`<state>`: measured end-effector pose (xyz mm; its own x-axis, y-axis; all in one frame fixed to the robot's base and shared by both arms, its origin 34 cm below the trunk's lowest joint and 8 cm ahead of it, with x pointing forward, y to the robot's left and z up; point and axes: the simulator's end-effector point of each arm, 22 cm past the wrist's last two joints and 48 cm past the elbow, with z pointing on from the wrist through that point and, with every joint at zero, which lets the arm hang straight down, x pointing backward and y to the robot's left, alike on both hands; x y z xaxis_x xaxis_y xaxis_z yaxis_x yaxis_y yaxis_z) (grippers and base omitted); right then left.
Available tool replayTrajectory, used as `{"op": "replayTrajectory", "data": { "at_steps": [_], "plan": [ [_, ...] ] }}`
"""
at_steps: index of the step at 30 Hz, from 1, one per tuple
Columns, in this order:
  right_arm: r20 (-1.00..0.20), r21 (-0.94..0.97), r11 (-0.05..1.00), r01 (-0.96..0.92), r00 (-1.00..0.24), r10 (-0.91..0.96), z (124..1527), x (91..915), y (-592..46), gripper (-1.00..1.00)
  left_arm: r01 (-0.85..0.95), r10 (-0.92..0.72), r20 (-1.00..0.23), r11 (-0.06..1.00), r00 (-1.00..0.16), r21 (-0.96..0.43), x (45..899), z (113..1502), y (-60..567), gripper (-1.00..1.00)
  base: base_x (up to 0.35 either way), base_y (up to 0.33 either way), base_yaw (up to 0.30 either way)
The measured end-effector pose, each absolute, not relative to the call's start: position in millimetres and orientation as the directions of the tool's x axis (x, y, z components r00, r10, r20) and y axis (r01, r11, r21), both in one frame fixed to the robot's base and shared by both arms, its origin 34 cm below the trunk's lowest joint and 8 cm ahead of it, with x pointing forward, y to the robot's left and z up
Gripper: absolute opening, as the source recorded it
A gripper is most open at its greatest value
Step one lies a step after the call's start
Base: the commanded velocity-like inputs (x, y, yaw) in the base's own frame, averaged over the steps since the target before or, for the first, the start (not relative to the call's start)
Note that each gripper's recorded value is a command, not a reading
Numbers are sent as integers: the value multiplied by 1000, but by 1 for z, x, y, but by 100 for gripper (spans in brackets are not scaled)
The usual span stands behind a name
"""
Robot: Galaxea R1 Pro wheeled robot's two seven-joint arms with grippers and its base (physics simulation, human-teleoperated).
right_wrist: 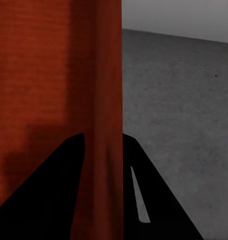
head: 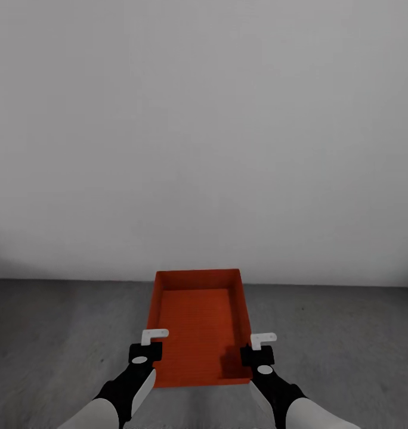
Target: Move the two storage containers from the living room to the garage. In the garage, place one container on the floor and stack the other container on top of it (either order is fine).
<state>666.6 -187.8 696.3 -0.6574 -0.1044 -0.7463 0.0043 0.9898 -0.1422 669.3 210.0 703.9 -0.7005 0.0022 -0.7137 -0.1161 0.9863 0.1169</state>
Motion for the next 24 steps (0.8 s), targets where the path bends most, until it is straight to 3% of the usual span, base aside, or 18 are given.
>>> {"op": "replayTrajectory", "data": {
  "at_steps": [24],
  "plan": [
    [-721, -143, 990, -1, -685, -105, 676, 658, -188, -100, -112, 2, -687, 986, -727, 121, 661, 683, 210, -100, 0, 0, 0]
  ]
}}
